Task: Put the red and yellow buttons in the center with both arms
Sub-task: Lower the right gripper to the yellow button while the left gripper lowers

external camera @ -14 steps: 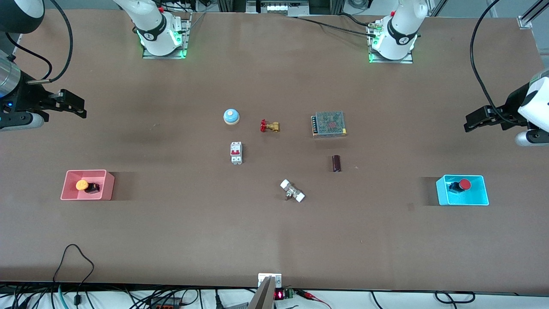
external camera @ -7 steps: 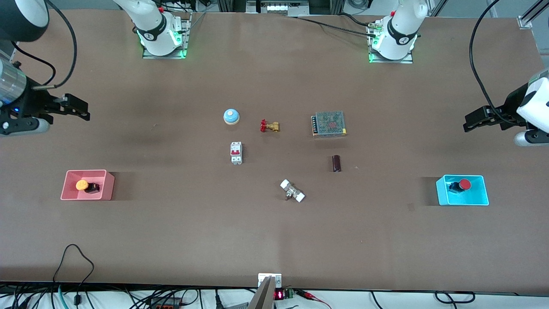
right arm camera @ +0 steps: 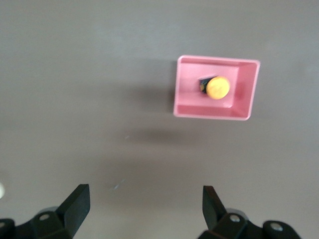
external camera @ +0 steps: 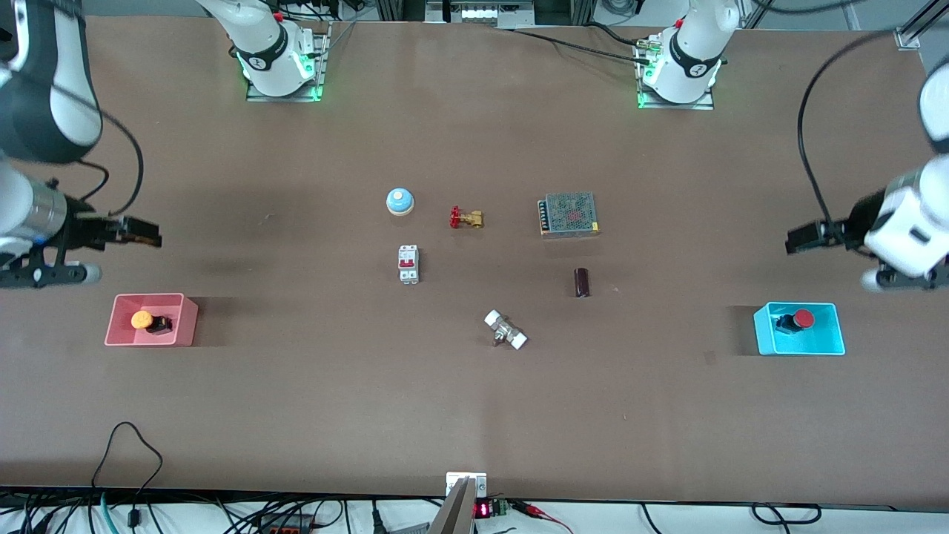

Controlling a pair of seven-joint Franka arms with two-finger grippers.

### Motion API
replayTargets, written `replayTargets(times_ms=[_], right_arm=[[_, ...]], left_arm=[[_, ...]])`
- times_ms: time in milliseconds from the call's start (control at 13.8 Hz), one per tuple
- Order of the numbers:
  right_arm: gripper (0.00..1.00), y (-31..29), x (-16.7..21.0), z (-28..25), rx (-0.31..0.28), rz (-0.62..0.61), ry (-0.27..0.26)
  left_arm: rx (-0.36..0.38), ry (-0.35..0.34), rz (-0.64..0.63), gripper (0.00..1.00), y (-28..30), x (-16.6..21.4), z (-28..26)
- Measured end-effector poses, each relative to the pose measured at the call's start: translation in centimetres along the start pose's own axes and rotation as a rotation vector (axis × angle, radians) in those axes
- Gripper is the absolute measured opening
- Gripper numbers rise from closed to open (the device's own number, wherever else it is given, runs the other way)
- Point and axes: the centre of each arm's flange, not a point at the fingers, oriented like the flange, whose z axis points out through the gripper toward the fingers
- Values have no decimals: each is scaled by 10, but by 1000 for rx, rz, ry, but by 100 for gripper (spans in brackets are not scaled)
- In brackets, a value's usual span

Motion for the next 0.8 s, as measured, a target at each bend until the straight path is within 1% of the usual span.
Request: replayTargets(times_ms=[145, 363, 581, 798], right_arm=[[100, 7, 14, 22, -23, 1, 16], [100, 25, 31, 49, -34, 17, 71], [100, 50, 42, 81, -45, 26, 131], [100, 69, 49, 110, -72, -3, 182]], left_arm=[[-9, 5, -48, 100, -34, 29, 43], [-18, 25, -77, 100, -63, 57, 97], [-23, 31, -64, 100, -84, 76, 149], [-29, 23, -36, 100, -111, 86, 196]])
